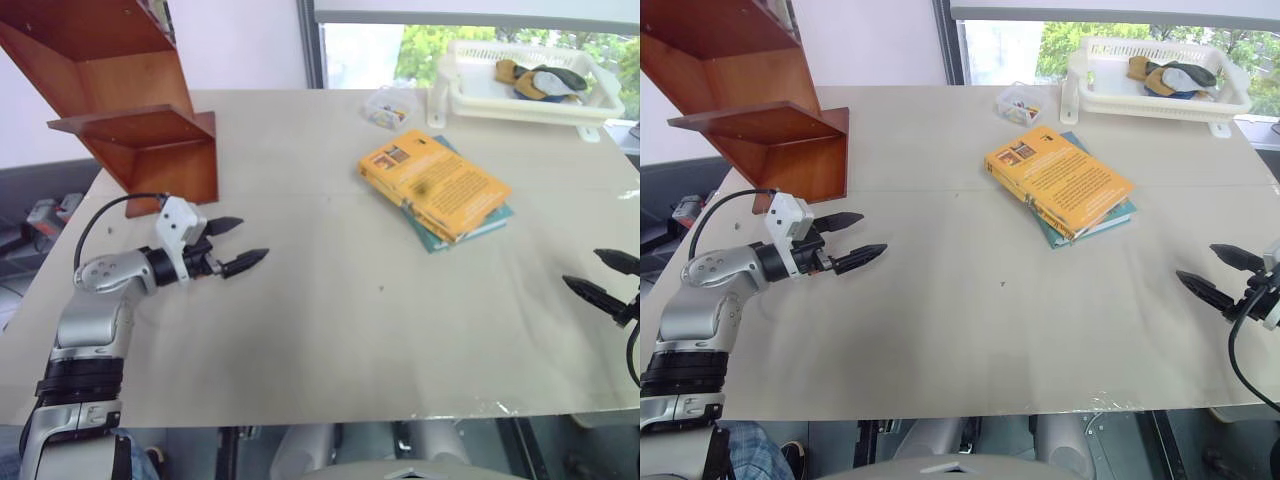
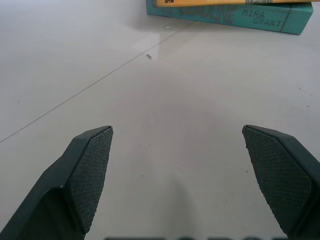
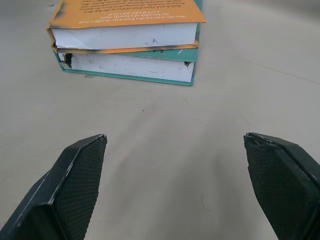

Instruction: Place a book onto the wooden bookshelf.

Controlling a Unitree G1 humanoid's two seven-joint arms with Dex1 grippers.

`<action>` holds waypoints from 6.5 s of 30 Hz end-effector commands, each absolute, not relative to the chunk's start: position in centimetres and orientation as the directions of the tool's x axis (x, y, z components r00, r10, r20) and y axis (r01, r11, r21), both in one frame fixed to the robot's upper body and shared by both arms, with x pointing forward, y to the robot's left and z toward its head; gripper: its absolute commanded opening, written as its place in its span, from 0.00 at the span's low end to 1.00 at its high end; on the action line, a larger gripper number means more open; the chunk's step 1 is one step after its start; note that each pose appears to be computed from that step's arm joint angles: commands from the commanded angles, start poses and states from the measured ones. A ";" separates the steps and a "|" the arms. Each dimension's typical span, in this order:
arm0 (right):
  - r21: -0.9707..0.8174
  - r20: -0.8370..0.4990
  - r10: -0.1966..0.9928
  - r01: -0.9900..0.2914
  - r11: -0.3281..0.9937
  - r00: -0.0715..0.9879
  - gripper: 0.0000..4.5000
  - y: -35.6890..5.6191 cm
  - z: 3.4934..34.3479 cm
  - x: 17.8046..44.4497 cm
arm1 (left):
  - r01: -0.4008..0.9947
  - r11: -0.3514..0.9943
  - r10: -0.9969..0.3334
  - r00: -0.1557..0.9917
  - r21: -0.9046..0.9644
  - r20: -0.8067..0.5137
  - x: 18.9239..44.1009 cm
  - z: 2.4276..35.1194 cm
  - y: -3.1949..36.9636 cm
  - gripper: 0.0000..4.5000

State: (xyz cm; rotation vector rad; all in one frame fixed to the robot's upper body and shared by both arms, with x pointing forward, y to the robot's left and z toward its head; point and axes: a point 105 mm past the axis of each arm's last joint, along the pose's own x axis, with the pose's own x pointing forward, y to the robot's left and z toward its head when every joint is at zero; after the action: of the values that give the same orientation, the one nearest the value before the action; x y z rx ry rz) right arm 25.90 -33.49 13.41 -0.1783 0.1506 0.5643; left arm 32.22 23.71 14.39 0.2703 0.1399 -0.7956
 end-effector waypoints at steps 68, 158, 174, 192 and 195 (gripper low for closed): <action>-0.215 -0.100 0.385 -0.398 0.892 0.917 1.00 -24.4 13.2 43.4 | 0.699 0.667 -0.709 0.702 0.256 -0.070 24.5 22.6 26.6 0.99; -0.207 -0.203 0.915 -0.929 0.308 0.348 1.00 -15.4 10.0 35.5 | 0.729 0.634 -0.731 0.674 0.259 -0.106 26.2 21.4 26.4 0.99; -0.217 -0.137 0.967 -0.959 0.183 0.216 1.00 -10.3 10.7 35.5 | 0.711 0.650 -0.713 0.693 0.267 -0.110 25.3 21.5 26.8 0.99; -0.179 -0.148 0.989 -0.983 -0.041 -0.014 1.00 -7.4 10.2 31.0 | 0.705 0.657 -0.706 0.699 0.265 -0.109 25.3 21.3 27.0 0.99; -0.173 -0.155 0.988 -0.984 -0.046 -0.019 1.00 -7.9 10.4 30.6 | 0.705 0.658 -0.706 0.700 0.266 -0.109 25.3 21.3 27.0 0.99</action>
State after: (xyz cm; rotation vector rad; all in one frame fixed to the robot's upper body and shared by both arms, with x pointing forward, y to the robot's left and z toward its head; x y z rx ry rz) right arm 31.00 -7.83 9.65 -0.2633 0.0094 1.5736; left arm 25.53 27.01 20.08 0.2593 0.0361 -0.8011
